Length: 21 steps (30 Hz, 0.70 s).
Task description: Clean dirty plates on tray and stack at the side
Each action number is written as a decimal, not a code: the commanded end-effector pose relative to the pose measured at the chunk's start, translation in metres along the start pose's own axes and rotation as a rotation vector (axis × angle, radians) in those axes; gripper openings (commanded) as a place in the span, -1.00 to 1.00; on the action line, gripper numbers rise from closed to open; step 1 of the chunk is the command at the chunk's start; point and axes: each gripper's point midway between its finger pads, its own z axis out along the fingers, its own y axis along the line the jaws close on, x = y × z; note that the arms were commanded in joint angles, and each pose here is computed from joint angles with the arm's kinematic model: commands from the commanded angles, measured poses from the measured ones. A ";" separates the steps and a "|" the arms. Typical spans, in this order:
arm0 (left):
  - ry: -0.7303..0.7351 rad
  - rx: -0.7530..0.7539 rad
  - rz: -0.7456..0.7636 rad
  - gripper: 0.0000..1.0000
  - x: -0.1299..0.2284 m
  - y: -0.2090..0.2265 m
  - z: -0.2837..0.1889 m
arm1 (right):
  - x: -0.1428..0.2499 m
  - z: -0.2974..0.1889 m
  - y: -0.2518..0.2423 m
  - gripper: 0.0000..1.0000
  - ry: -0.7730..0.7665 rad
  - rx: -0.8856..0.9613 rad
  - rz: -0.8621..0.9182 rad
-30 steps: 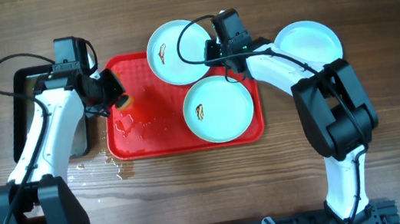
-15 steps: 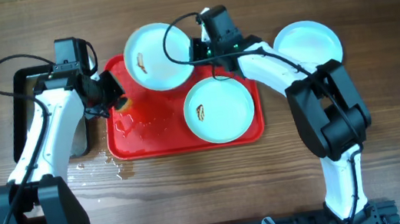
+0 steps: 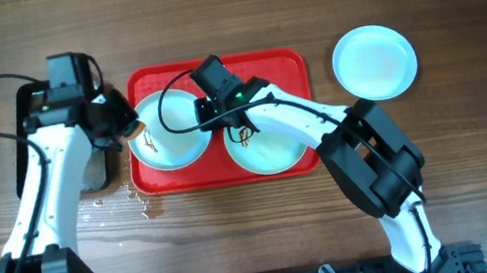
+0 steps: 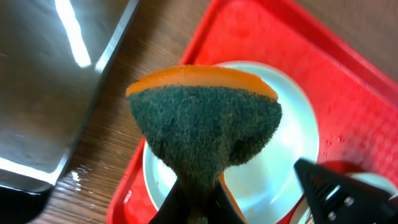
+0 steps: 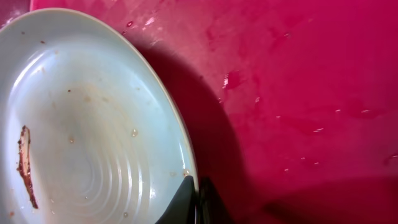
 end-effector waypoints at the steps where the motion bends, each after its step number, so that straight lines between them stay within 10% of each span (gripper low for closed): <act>1: 0.085 0.011 0.049 -0.92 0.029 -0.009 0.026 | -0.017 -0.013 0.000 -0.91 -0.056 0.020 -0.016; 14: 0.253 0.079 0.150 -0.92 0.084 -0.051 0.104 | -0.013 -0.013 -0.003 -0.92 -0.041 0.031 -0.014; 21: 0.189 -0.270 0.185 -0.92 0.075 0.014 0.123 | -0.013 -0.013 -0.004 -0.91 -0.040 0.036 -0.019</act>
